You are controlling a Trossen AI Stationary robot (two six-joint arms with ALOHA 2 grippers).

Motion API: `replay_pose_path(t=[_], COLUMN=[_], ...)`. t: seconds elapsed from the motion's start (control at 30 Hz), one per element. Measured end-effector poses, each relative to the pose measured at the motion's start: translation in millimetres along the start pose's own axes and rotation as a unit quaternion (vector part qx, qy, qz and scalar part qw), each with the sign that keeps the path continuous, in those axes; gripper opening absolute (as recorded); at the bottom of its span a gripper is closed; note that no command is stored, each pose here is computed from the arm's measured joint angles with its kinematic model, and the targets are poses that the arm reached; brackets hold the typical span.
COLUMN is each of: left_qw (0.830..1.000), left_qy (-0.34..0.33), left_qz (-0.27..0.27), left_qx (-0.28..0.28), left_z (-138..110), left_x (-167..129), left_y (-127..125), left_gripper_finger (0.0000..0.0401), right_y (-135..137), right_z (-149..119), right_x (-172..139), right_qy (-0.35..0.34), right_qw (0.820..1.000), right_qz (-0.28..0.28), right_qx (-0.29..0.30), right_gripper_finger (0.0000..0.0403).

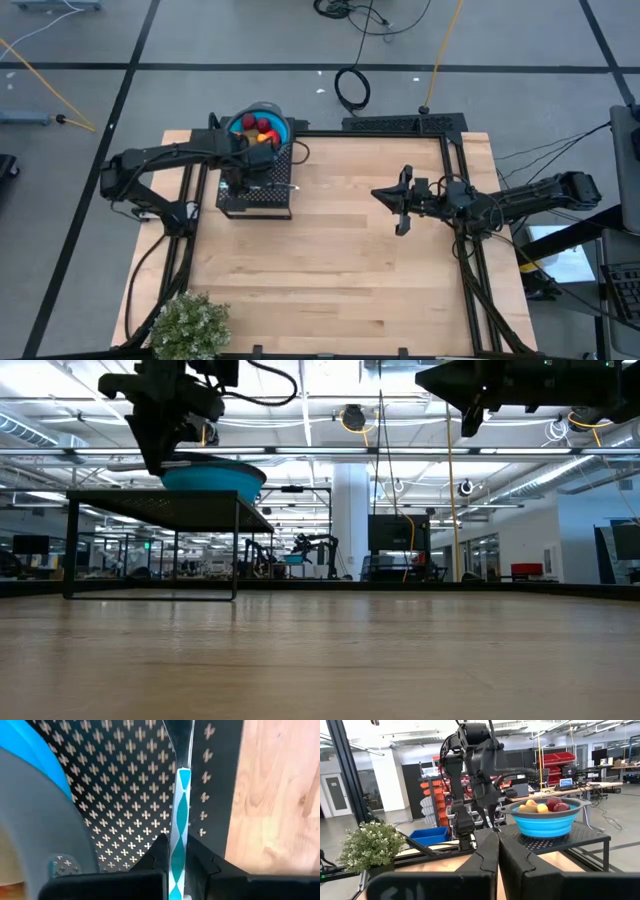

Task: Pick & Place Fruit
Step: Put the blue knife on the shelf

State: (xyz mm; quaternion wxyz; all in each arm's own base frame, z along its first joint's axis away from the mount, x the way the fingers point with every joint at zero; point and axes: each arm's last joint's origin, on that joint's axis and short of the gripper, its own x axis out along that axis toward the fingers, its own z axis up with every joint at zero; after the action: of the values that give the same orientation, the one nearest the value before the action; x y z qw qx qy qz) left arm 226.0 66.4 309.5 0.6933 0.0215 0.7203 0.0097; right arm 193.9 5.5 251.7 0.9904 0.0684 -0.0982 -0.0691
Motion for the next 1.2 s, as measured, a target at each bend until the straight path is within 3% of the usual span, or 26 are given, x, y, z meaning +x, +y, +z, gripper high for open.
replay_pose_path(t=[0.27, 0.73, 1.0, 1.2], left_qw=[0.998, 0.999, 0.999, 0.999], left_qy=[0.057, 0.032, 0.033, 0.033], left_qz=[0.002, 0.016, 0.015, 0.016], left_qx=[0.001, 0.002, -0.001, -0.002], left_z=[-8, -3, -3, -3], left_x=[27, 28, 28, 28], left_y=[3, 5, 5, 5], left_gripper_finger=[0.0020, 0.0023, 0.0074, 0.0080], right_y=[0, 0, 0, 0], right_z=[0, 0, 0, 0], right_x=[0, 0, 0, 0], right_qy=[0.000, 0.000, 0.000, 0.000], right_qw=[1.000, 1.000, 1.000, 1.000], right_qz=[0.000, 0.000, 0.001, 0.001], right_qx=[0.000, 0.009, 0.008, 0.007], right_gripper_finger=[0.0000, 0.0000, 0.0000, 0.0000])
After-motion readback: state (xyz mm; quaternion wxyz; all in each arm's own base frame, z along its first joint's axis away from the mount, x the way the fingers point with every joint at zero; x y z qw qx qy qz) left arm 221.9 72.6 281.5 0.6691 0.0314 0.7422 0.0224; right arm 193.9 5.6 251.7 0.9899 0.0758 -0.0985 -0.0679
